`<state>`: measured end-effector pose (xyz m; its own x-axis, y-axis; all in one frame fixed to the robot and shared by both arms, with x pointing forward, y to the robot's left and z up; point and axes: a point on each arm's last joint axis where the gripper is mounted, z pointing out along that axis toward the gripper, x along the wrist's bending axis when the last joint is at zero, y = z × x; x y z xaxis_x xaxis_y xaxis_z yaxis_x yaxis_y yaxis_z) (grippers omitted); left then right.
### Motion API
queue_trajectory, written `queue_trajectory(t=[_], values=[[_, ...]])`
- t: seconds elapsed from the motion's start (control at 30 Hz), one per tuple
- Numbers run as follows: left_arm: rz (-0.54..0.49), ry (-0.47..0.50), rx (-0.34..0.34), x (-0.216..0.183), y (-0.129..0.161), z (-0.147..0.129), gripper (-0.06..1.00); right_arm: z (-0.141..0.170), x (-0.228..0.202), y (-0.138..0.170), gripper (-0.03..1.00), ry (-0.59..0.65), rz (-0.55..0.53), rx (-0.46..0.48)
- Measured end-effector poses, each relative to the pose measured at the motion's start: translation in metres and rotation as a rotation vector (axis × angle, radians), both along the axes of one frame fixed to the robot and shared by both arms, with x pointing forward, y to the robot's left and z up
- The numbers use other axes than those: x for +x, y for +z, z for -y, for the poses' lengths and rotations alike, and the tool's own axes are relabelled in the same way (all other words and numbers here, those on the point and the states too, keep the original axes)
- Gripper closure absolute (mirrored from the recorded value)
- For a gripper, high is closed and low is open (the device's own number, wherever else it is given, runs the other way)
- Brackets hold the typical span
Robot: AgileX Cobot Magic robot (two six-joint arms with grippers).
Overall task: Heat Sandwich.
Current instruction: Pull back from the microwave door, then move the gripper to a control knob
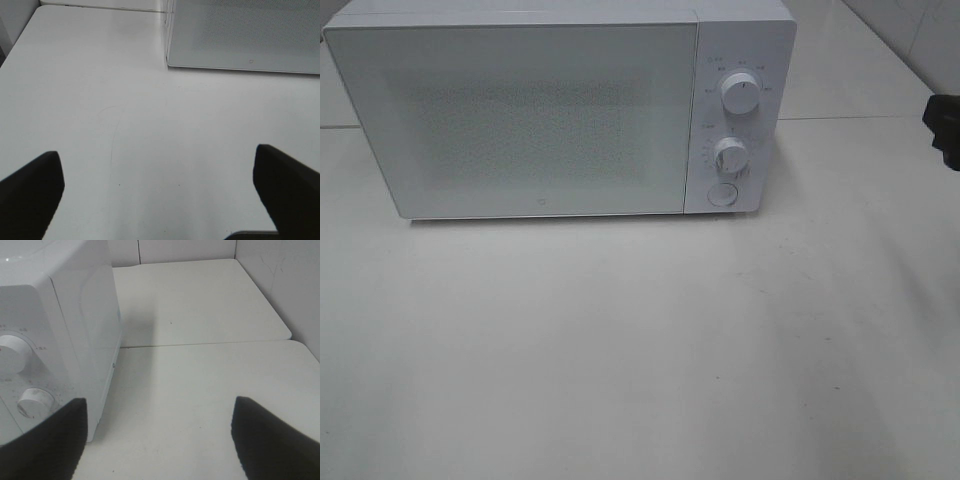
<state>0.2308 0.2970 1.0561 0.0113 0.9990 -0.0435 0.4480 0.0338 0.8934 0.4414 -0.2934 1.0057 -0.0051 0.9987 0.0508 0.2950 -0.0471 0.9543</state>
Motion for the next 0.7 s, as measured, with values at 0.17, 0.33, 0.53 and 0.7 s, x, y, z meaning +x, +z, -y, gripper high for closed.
queue_trajectory(t=[0.17, 0.33, 0.53, 0.7], values=[[0.000, 0.000, 0.000, 0.000, 0.000, 0.000, -0.02, -0.002, 0.001, -0.017, 0.20, -0.013, 0.017, -0.010], [0.000, 0.000, 0.000, 0.000, 0.000, 0.000, -0.02, -0.021, 0.006, -0.030, 0.20, 0.041, 0.017, -0.045], [0.000, 0.000, 0.000, 0.000, 0.000, 0.000, -0.02, -0.042, 0.010, -0.043, 0.20, 0.059, 0.012, -0.068], [0.001, 0.000, 0.000, 0.000, 0.000, 0.000, -0.02, -0.061, 0.008, -0.050, 0.20, 0.067, 0.034, -0.095]])
